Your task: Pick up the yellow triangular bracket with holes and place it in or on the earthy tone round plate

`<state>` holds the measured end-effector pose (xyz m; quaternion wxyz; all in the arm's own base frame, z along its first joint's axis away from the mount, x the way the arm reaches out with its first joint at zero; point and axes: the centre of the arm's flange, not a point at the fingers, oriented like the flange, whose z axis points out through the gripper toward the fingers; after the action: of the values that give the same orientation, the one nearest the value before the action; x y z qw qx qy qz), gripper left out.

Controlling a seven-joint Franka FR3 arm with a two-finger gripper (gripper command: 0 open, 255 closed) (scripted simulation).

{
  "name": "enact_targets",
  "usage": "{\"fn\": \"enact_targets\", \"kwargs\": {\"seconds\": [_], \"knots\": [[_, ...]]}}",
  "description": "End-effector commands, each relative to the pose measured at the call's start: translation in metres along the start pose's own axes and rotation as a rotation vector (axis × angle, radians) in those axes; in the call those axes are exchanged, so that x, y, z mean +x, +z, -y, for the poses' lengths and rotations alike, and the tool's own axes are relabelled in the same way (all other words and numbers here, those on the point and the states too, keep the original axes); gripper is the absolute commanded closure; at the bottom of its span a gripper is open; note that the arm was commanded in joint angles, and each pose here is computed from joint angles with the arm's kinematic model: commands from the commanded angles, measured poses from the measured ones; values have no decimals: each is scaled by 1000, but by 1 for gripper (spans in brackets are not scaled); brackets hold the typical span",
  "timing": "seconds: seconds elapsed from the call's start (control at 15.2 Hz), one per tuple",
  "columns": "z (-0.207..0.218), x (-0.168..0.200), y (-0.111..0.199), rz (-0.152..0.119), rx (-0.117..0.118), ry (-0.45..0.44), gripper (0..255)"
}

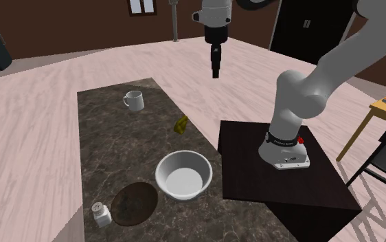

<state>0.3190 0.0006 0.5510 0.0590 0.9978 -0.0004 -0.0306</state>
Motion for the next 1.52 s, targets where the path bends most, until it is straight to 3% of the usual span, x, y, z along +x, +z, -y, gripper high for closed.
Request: {"fn": "enact_targets", "kwargs": {"seconds": [0.0, 1.45], "knots": [[0, 0, 0, 0, 0, 0, 0], [-57, 152, 242, -9, 59, 152, 0]]}}
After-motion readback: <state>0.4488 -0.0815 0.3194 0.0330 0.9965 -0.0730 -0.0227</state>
